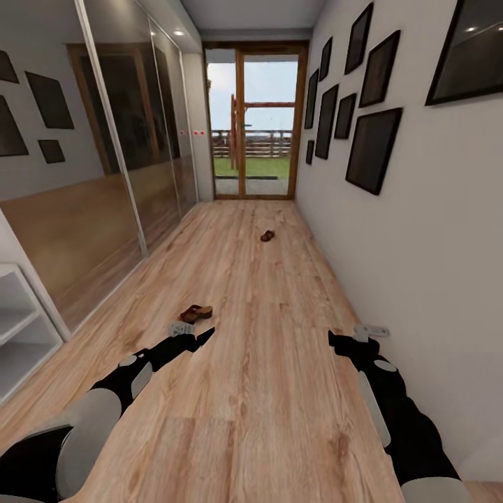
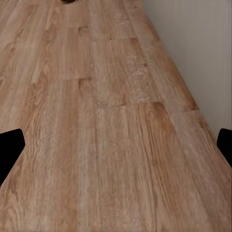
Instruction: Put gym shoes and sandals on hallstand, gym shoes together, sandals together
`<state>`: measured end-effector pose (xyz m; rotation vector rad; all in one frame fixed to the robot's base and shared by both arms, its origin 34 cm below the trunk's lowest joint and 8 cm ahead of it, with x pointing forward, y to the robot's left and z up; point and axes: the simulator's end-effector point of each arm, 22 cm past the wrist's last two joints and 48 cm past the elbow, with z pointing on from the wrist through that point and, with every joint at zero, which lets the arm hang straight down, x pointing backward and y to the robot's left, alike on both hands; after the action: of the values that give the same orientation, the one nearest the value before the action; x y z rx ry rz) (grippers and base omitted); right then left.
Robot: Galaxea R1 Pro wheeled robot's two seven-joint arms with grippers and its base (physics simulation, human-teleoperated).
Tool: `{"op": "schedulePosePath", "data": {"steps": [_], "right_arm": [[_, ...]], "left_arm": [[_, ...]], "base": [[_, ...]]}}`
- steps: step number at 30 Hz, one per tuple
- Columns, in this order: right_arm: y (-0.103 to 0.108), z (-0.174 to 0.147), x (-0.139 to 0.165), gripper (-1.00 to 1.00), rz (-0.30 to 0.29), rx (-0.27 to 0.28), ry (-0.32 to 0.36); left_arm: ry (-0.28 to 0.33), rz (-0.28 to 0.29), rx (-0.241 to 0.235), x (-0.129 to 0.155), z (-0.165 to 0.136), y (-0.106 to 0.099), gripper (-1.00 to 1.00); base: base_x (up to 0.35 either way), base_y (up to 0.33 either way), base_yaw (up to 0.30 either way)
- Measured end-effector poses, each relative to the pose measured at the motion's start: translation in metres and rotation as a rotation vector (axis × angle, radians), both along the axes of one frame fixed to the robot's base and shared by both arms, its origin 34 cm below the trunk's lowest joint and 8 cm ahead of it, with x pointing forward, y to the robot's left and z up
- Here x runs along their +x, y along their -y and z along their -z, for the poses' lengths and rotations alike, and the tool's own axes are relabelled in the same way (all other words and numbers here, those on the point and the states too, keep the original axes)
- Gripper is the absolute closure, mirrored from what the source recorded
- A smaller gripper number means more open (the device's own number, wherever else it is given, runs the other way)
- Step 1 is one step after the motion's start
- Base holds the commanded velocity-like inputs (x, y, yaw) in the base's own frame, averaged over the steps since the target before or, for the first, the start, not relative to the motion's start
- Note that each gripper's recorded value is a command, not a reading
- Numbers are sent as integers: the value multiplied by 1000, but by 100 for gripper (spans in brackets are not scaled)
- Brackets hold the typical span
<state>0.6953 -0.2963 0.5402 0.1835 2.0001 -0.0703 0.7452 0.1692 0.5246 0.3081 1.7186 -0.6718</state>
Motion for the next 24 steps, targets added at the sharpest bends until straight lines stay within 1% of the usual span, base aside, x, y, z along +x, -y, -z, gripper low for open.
{"op": "schedulePosePath", "data": {"steps": [24], "right_arm": [[1, 0, 0, -100, 2, 2, 1]], "left_arm": [[1, 0, 0, 0, -1, 0, -100]], "base": [[346, -96, 0]]}}
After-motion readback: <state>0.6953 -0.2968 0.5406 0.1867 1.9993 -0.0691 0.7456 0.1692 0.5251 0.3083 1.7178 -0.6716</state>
